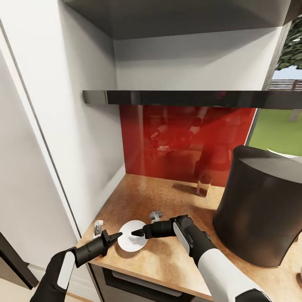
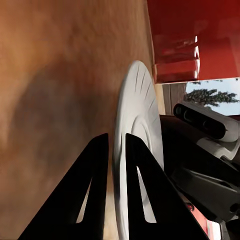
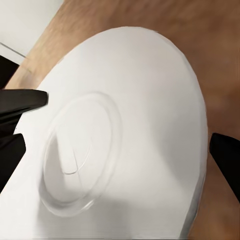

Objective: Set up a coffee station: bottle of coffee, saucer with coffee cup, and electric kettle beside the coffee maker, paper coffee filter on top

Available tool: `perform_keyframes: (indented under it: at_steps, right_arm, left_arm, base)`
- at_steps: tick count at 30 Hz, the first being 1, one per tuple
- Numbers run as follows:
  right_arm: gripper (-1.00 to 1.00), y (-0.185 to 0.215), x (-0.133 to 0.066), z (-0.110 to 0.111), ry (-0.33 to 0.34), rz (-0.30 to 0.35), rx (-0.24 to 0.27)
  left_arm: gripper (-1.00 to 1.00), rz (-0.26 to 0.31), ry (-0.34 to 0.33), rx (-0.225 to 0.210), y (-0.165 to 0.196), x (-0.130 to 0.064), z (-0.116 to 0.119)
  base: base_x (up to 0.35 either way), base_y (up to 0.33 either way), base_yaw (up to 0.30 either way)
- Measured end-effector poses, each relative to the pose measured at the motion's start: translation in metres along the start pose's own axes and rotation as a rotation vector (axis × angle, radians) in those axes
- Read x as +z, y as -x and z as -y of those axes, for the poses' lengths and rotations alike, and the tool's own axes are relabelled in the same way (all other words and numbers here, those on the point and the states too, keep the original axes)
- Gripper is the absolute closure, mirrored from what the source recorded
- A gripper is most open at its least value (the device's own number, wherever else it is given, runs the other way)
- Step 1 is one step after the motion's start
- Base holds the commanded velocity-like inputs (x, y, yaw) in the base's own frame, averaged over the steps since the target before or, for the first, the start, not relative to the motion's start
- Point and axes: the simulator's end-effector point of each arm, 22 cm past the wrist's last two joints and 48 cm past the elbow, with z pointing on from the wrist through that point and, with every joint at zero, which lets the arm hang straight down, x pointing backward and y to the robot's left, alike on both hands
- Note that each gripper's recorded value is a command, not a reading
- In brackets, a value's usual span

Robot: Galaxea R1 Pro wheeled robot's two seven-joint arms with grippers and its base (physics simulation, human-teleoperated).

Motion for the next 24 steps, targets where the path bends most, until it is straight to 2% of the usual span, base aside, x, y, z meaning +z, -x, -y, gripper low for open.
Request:
perform_keyframes:
  at_steps: [12,17,20,24]
  right_arm:
    - [-1.0,-0.001,-0.001,0.003,-0.004,0.002,0.013]
    - [-1.0,0.043,-0.015,-0.01,-0.014,0.094,-0.088]
    - [-1.0,0.061,-0.022,-0.019,-0.012,0.132,-0.125]
    - [-1.0,0.068,-0.035,-0.007,-0.039,0.15,-0.144]
  left_arm:
    - [1.0,0.015,0.016,0.005,0.012,-0.012,-0.006]
    - [1.0,0.019,0.006,0.003,0.014,-0.013,-0.003]
    - [1.0,0.027,-0.012,-0.003,0.016,-0.013,0.001]
    - [1.0,0.03,-0.022,-0.002,0.018,-0.013,0.004]
  base:
    - [0.0,0.0,0.0]
    - [0.0,0.0,0.0]
    - [0.0,0.0,0.0]
    - [0.0,0.0,0.0]
